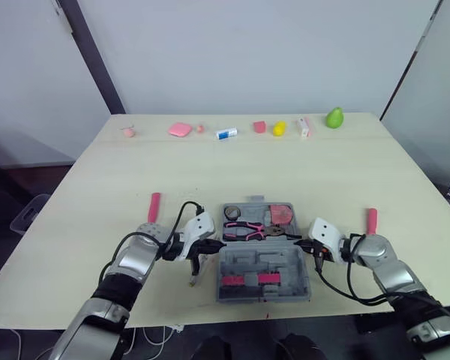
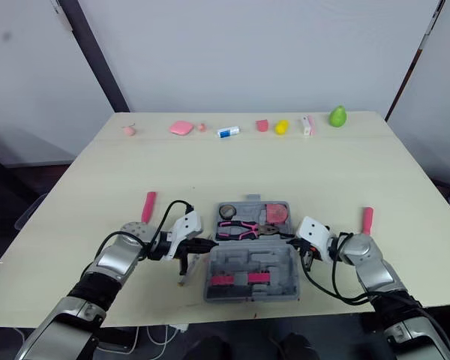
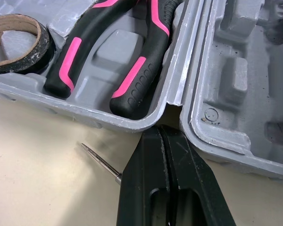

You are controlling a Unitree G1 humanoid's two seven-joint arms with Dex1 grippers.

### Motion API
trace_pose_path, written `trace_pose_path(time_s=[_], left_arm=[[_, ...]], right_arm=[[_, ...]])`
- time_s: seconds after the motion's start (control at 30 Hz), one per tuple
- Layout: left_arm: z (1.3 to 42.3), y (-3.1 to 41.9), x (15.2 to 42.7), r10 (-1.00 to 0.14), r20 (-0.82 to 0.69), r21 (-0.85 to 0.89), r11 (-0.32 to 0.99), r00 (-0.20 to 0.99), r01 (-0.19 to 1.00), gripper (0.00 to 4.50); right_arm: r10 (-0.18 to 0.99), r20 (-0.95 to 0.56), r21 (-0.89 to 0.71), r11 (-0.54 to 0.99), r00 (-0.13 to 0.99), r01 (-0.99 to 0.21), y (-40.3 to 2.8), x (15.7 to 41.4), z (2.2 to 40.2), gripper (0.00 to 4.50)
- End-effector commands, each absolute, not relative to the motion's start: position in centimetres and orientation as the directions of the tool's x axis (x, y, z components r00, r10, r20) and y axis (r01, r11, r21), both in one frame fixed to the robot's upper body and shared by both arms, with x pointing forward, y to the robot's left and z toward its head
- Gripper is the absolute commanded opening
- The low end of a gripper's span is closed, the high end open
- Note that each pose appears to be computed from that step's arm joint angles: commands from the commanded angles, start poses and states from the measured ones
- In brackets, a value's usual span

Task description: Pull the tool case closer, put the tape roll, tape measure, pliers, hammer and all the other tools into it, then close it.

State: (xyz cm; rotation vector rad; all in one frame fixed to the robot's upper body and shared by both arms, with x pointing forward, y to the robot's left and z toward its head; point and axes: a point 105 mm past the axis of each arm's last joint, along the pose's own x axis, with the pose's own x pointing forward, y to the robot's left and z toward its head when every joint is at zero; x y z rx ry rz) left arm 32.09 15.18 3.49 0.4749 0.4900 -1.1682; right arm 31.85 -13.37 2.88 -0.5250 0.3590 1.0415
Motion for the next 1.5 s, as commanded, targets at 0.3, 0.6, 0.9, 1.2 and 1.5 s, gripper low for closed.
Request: trace_pose_path(time_s=[0.3,0.6,0.9,1.2,1.5], left_arm=[[5.8,16.8,30.9,-0.763,-0.508,0.122,0.395,0.400,0.910,0.02],[11.1,19.2,27.8,-0.781,-0.137,0.100,0.601,0.609,0.793,0.90],[9.6,27.1,23.3,-0.578,-0.134,0.071,0.805,0.805,0.590,4.50],[7.6,33.6,17.6,-0.357,-0.224,0.050,0.925,0.907,0.376,4.50],[6.6,32.1,16.6,-0.378,-0.242,0.029,0.918,0.894,0.396,4.50]], right_arm=[[0.717,-0.379,-0.217,0.546,0.585,-0.809,-16.9,31.1,5.6,0.00],[0.646,-0.134,-0.129,0.740,0.751,-0.660,-20.3,28.2,8.3,0.00],[0.474,-0.075,-0.084,0.874,0.877,-0.479,-26.3,23.7,8.5,2.08],[0.262,-0.147,-0.083,0.958,0.954,-0.276,-31.9,17.5,6.8,4.45],[0.249,-0.182,-0.068,0.962,0.951,-0.265,-32.0,15.8,5.9,4.45]])
